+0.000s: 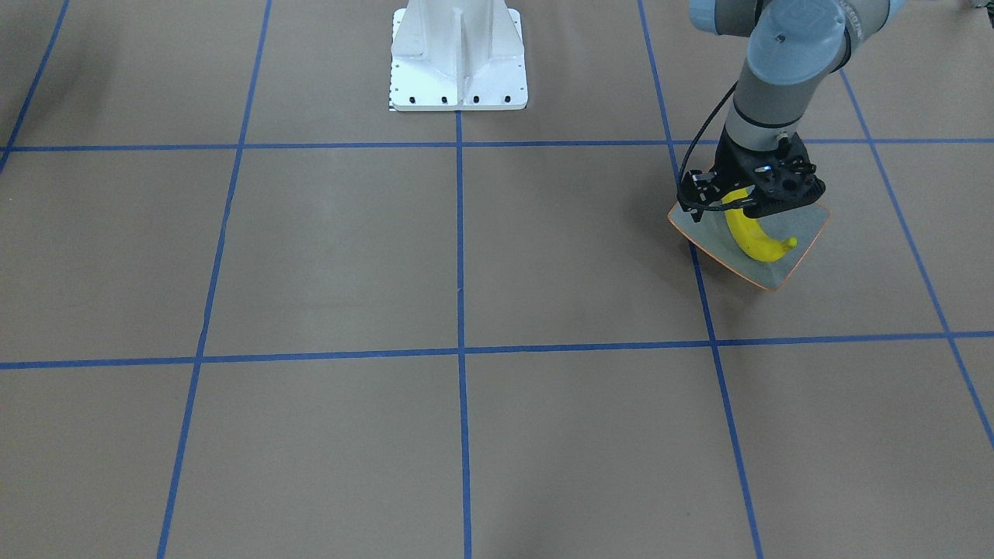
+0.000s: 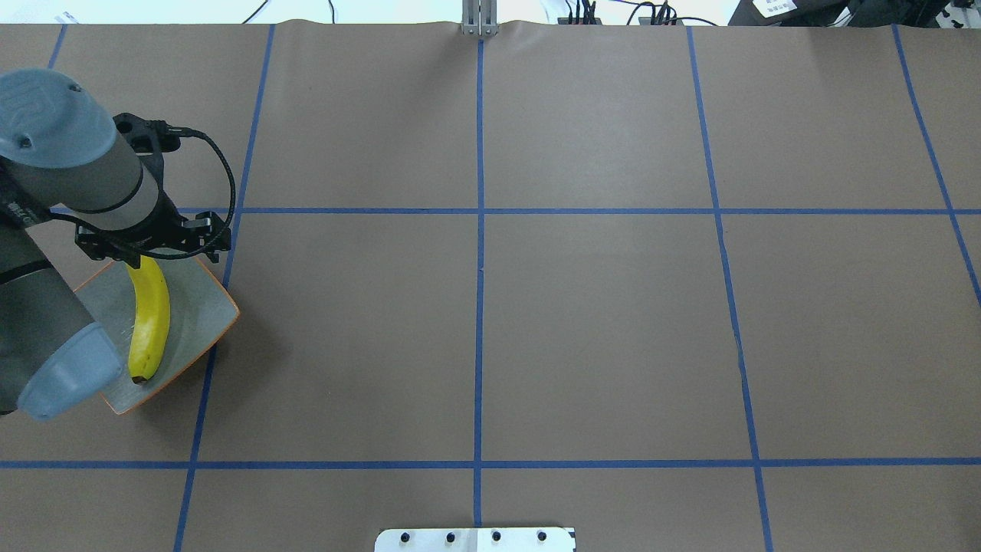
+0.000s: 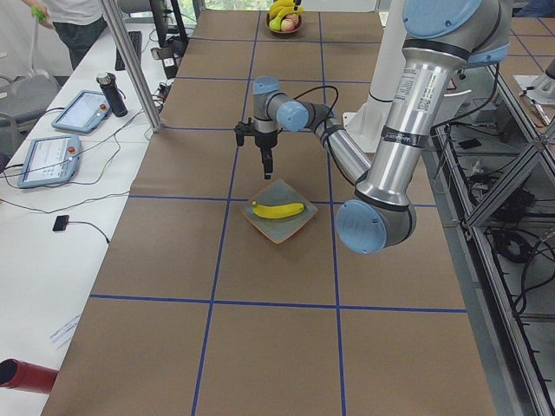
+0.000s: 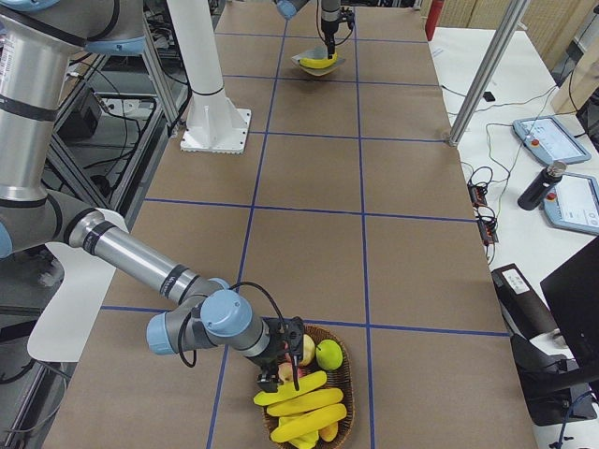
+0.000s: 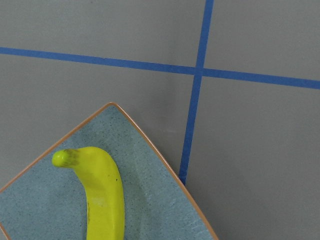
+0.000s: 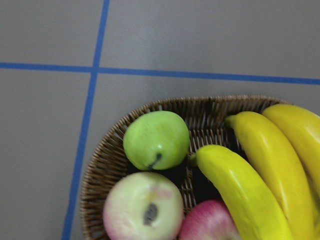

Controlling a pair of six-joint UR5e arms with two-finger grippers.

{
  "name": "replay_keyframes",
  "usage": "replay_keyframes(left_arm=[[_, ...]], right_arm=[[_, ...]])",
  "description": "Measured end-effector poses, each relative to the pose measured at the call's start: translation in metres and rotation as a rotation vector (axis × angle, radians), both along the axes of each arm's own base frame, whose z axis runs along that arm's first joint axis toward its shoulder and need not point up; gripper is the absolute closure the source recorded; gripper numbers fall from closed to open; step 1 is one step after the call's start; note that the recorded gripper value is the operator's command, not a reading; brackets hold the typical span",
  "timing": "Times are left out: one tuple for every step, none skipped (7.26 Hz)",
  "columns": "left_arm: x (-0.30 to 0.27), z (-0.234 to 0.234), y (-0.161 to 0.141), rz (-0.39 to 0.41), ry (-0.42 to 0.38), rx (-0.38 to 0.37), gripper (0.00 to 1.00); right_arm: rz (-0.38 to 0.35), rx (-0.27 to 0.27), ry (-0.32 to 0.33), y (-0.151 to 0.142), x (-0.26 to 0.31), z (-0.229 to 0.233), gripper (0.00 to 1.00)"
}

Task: Transfer all bananas from basket to plate

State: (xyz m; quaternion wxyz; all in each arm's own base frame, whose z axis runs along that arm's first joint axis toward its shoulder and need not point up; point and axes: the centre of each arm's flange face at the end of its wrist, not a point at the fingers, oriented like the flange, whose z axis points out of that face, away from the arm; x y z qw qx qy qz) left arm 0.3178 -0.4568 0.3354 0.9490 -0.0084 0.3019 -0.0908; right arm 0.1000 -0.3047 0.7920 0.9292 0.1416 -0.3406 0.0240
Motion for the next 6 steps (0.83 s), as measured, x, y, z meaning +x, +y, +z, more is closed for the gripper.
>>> replay_keyframes(left_arm=[[0.001, 0.0, -0.001, -0.005, -0.001, -0.003, 0.0], [0.001, 0.0, -0.001, -0.007, -0.003, -0.005, 0.0], [0.002, 0.001, -0.002, -0.008, -0.004, -0.006, 0.0], [0.002, 0.001, -0.002, -0.008, -0.004, -0.006, 0.0], [0.002, 0.002, -0.002, -0.008, -0.006, -0.007, 0.0], [0.003, 0.003, -0.003, -0.007, -0.007, -0.009, 0.0]], right_arm=[[-0.023, 0.004, 0.011, 0.006, 0.002, 0.011, 0.0], [-0.029, -0.001, 0.014, 0.01, 0.004, 0.018, 0.0], [-0.029, -0.018, 0.01, 0.014, 0.005, 0.028, 0.0], [-0.03, -0.033, 0.007, 0.017, 0.005, 0.036, 0.01], [-0.033, -0.04, 0.008, 0.018, 0.005, 0.041, 0.02], [-0.034, -0.045, 0.011, 0.017, 0.005, 0.045, 0.04]])
